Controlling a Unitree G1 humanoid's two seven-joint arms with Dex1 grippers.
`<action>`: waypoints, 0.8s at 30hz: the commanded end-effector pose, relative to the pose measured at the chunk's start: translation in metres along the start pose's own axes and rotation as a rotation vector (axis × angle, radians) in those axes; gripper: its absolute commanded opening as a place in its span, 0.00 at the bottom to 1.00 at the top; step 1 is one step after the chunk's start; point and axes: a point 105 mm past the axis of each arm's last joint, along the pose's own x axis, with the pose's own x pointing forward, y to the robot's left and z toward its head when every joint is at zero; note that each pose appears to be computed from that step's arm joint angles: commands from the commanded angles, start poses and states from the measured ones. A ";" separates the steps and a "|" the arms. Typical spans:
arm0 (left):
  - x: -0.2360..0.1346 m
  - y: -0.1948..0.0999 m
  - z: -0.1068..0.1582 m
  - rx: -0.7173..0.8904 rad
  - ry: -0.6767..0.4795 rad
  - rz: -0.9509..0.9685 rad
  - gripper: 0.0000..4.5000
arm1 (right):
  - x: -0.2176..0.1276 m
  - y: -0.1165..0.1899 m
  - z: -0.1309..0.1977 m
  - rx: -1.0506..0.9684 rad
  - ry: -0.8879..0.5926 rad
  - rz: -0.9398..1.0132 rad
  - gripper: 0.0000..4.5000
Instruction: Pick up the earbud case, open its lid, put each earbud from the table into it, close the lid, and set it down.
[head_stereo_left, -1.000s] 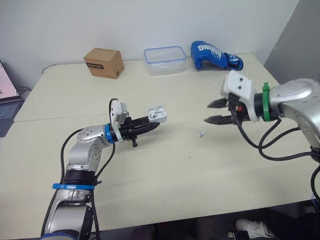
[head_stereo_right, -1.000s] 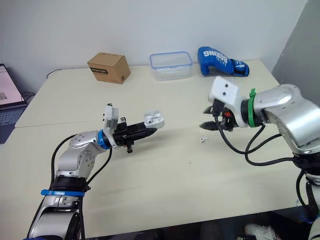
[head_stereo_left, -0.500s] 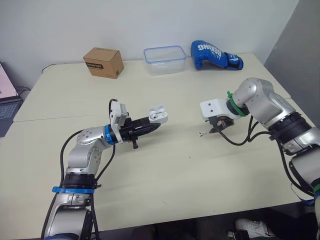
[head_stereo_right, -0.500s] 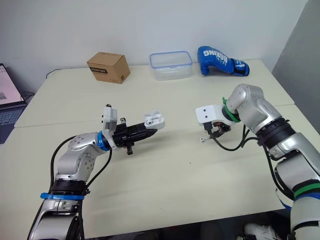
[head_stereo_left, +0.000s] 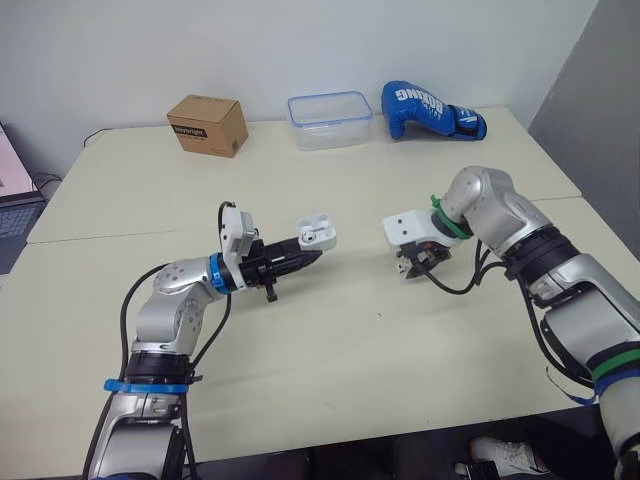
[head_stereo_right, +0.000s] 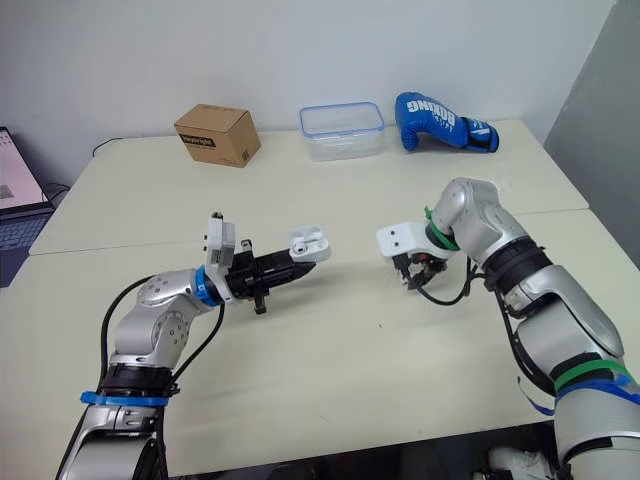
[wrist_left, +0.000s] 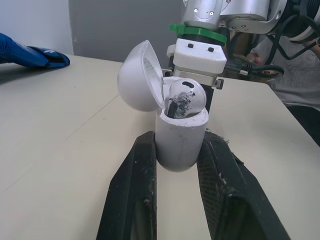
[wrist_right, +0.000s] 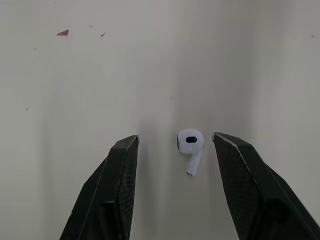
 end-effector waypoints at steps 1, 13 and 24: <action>0.001 -0.004 0.010 0.034 -0.016 -0.021 0.17 | -0.006 -0.007 0.000 -0.009 0.004 -0.028 0.54; -0.001 -0.006 0.009 0.032 -0.014 -0.011 0.17 | 0.005 -0.015 -0.007 -0.009 0.047 -0.039 0.54; -0.002 -0.007 0.009 0.031 -0.015 -0.005 0.17 | 0.004 -0.018 -0.009 -0.026 0.061 -0.050 0.41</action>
